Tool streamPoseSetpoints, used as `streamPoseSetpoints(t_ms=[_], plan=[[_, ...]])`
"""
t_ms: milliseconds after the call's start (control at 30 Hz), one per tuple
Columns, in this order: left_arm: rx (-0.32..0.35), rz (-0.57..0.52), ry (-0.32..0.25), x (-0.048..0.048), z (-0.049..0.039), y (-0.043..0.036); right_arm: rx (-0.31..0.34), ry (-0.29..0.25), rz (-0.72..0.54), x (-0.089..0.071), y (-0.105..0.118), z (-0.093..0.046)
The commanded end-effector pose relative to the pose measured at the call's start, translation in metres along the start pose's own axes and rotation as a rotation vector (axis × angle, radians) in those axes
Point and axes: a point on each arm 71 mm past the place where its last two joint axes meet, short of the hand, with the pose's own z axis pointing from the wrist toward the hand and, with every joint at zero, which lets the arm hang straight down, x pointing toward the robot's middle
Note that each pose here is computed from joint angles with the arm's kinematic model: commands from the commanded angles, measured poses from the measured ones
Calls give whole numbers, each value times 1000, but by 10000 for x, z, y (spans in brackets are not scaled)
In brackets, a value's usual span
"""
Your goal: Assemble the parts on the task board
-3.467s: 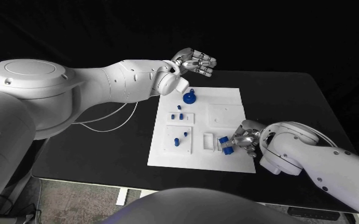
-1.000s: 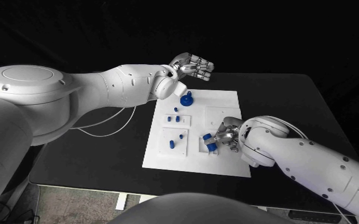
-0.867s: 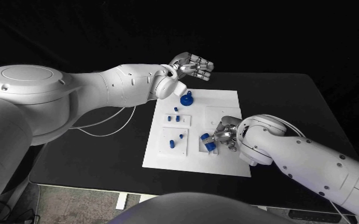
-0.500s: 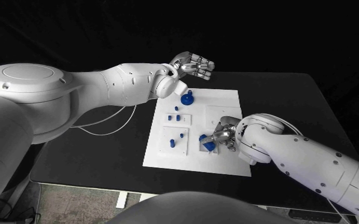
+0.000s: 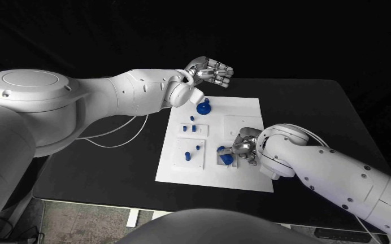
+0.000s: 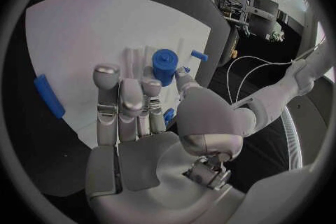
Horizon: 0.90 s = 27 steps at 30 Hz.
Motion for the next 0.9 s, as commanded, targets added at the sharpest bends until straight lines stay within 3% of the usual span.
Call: streamPoseSetpoints(t_ms=[33,500,900], plan=[[7,-12,16,20,2,-10,5,29,-13,29,-20,8],[4,-13,17,7,-7,-7,-34,46,-11,78,11,-93],[3,-12,14,-11,-16,-5,-32,24,-5,51,-128,-178]])
